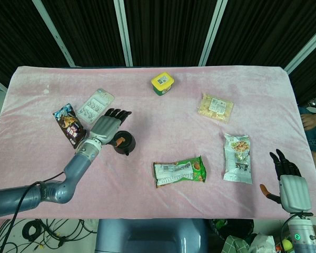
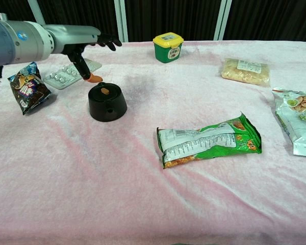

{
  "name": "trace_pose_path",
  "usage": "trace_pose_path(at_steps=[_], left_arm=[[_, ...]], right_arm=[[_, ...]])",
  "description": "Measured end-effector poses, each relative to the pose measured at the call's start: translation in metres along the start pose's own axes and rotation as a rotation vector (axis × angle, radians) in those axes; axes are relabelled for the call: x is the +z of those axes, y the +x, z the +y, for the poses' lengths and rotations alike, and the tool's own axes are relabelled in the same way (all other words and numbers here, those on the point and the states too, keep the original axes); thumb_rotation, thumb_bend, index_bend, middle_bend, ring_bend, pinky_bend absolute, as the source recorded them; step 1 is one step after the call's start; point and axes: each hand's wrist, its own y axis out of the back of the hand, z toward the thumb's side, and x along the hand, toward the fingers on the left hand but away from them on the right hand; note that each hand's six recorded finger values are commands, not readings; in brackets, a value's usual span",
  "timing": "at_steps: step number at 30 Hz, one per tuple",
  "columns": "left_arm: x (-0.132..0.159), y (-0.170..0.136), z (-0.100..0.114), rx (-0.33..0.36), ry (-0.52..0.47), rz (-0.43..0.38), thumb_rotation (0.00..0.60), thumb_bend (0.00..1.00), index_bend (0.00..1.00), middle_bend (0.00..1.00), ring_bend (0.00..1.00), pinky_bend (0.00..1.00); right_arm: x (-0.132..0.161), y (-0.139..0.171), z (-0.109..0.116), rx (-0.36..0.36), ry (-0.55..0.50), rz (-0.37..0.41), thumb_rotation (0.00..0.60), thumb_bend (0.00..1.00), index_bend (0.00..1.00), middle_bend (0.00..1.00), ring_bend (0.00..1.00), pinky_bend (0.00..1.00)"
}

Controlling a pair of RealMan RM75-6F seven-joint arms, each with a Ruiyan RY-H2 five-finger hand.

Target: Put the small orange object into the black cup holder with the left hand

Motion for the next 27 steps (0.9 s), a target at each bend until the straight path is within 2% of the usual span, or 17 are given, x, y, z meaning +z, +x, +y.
trace_pose_path(at_steps=[6, 15, 27], left_arm=[[-0.03, -0.036, 0.015, 0.044, 0.025, 0.045, 0.6, 0.31, 0.1, 0.07, 0.0, 0.0], [-0.093, -0.131, 0.011, 0.057, 0.078, 0.171, 0.6, 0.31, 0.13, 0.07, 0.0, 0.0], [-0.116, -0.219, -0.015, 0.115, 0.064, 0.138, 0.6, 0.31, 0.16, 0.07, 0.0, 0.0]], right_arm=[[-0.001, 0.0, 0.0, -0.002, -0.003, -0.008, 0.6, 0.17, 0.05, 0.02, 0.13, 0.16], [-0.002, 0.0, 0.001, -0.007, -0.002, -0.011, 0.6, 0.17, 0.05, 0.02, 0.13, 0.16], [-0.001, 0.0, 0.002, -0.01, -0.004, -0.005, 0.6, 0.17, 0.05, 0.02, 0.13, 0.16]])
